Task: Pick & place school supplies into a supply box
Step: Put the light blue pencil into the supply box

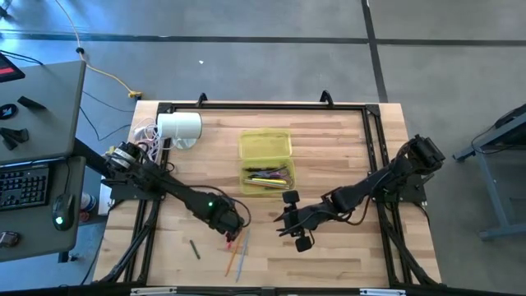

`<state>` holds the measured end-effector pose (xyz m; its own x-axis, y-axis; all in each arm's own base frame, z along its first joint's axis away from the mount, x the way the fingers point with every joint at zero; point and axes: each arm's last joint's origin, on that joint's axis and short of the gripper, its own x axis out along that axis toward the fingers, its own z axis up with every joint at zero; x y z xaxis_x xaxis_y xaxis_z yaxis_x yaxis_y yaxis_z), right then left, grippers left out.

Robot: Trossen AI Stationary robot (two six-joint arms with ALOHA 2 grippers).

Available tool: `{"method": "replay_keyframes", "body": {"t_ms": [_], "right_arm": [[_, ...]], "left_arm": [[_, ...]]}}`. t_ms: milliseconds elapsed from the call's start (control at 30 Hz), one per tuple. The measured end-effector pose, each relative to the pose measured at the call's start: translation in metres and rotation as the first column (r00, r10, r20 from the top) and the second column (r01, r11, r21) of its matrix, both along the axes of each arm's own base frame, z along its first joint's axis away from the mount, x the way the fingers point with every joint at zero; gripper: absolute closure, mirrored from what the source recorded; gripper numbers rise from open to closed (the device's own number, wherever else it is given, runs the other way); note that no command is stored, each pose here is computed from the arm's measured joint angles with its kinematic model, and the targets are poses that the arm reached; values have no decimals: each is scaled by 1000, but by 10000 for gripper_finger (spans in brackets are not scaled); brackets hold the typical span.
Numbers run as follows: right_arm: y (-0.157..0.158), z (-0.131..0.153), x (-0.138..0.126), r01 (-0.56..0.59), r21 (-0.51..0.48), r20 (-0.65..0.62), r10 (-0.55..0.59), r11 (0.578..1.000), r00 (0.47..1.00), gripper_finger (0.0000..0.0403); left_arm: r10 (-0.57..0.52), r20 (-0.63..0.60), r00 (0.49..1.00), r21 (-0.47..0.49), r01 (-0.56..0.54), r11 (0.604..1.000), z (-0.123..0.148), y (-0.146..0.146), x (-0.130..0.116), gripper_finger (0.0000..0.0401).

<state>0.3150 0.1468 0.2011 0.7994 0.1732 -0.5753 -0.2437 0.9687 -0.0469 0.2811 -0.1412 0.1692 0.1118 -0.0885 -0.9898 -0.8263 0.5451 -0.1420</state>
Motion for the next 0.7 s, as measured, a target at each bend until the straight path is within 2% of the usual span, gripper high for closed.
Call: {"method": "replay_keyframes", "body": {"t_ms": [200, 367, 567, 700], "right_arm": [[0, -1, -1, -1, -6, -8, 1, 1000, 1000, 284], [-2, -1, 0, 3, -11, -16, -3, 1000, 1000, 284], [-2, -2, 0, 4, -12, -18, -4, 1000, 1000, 284], [-3, -3, 0, 6, -17, -28, -7, 1000, 1000, 284]], "left_arm": [[-85, 184, 979, 18, 83, 996, 3, -8, 13, 274], [-104, 319, 942, 54, 91, 994, 8, -10, 24, 274], [-131, 295, 947, 141, 92, 986, -3, -9, 25, 274], [-159, 269, 950, 148, 123, 981, -17, -11, 30, 274]]}}
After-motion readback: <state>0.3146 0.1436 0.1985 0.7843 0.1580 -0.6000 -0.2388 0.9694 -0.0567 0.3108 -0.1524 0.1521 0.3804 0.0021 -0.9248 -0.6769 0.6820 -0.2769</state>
